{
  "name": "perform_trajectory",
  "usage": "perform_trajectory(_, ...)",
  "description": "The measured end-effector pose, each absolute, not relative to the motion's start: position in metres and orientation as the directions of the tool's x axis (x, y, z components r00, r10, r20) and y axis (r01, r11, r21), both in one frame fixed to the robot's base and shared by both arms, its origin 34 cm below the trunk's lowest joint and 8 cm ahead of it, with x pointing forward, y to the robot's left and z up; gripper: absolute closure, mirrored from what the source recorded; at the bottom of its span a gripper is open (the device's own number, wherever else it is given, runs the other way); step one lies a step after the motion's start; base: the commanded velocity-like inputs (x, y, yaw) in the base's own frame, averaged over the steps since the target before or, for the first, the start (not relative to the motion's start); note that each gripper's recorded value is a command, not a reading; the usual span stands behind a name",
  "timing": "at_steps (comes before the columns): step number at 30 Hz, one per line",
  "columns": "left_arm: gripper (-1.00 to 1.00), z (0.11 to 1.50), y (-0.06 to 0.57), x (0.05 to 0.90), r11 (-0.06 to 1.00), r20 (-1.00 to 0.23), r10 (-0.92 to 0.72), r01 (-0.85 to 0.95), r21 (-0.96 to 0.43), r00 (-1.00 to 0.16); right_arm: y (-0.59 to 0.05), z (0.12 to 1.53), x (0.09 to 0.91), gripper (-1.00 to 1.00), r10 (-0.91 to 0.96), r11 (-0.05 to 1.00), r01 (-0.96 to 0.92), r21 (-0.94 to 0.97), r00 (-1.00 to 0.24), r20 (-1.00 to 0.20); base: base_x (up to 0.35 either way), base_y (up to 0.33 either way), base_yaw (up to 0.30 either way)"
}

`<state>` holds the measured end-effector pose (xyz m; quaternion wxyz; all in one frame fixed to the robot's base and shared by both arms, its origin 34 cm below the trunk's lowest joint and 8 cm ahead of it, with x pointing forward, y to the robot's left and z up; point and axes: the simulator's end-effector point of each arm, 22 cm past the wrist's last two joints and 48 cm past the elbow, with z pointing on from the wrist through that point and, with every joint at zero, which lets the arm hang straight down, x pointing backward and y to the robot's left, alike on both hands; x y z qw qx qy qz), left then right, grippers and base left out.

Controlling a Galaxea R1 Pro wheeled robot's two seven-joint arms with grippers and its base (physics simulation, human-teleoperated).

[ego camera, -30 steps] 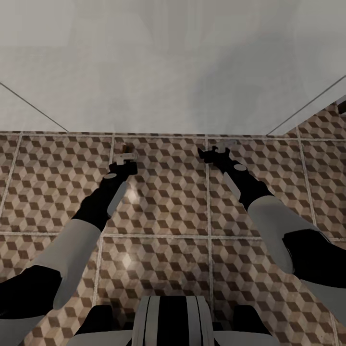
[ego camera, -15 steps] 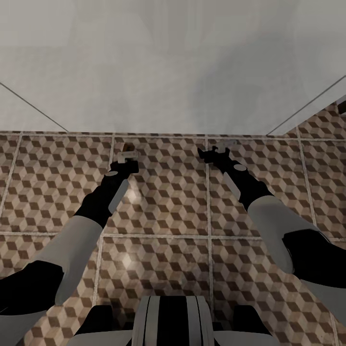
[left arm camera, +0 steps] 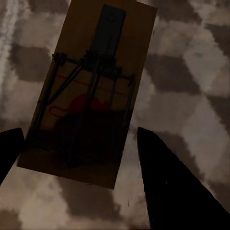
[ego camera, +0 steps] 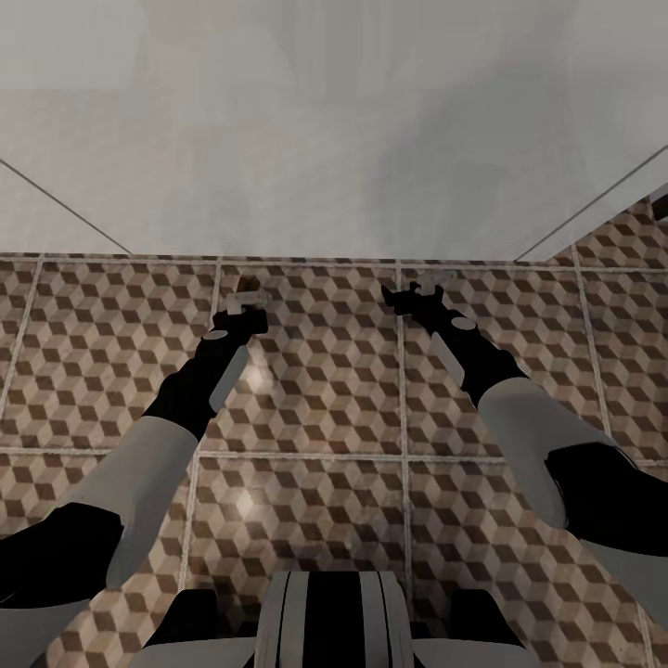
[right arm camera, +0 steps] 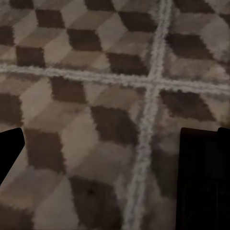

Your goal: Take the four mousetraps from the cabinet in the bathroom and place them on the bathroom floor. Make sure all four end up on the same floor surface, and ensure that at least two of them are either under or directly next to the same bathroom sink.

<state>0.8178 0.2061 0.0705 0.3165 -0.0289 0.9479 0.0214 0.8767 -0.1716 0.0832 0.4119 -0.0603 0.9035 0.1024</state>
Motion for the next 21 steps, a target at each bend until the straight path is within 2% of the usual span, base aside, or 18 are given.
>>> perform_trajectory(21, -1.00, 0.083, 0.204, 0.832, 0.997, -0.664, -0.058, -0.082, 0.005, -0.746, -0.172, 0.083, 0.877, -1.00, -0.025, 0.972, -0.193, 0.135, -0.653, -0.757, 0.000, 0.000, 0.000)
